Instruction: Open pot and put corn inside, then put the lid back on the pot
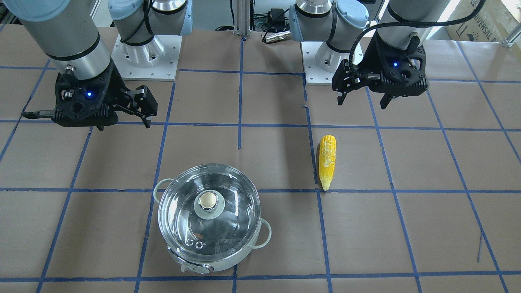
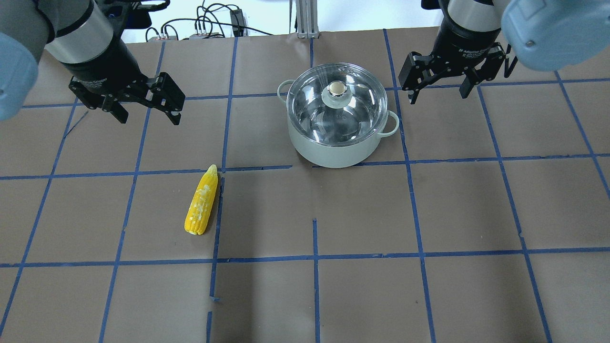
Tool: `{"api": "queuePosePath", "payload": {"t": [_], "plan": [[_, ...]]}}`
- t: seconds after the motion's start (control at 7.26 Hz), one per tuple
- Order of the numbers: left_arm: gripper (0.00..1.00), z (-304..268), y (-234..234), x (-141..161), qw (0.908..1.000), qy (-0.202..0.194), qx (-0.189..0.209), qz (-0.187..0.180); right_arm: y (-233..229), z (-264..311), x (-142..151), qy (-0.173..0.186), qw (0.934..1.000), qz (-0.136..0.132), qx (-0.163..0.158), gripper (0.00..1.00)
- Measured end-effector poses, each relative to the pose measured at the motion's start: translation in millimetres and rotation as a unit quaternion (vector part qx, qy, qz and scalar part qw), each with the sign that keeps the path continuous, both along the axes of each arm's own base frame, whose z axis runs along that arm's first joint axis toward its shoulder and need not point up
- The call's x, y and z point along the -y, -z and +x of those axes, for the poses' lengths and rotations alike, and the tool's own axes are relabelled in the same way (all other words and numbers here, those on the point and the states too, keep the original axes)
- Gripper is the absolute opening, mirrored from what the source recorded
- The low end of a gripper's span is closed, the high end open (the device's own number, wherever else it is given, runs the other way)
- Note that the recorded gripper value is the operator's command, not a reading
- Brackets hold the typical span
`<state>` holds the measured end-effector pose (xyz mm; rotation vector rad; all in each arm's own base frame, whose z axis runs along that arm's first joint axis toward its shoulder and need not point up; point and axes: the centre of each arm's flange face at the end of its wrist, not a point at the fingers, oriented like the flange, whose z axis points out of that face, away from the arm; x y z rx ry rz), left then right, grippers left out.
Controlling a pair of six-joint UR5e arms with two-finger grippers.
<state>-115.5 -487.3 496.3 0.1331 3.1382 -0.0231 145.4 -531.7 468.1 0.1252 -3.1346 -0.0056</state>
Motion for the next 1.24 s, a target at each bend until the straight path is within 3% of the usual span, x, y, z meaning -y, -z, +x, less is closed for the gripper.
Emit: {"api": "queuePosePath", "payload": {"t": [1.24], "plan": [[1.00, 0.8, -1.4, -4.2, 1.0000, -0.001, 0.005, 0.000, 1.6, -0.8, 0.1, 0.001, 1.0000, 0.000, 0.000, 1.00]]}}
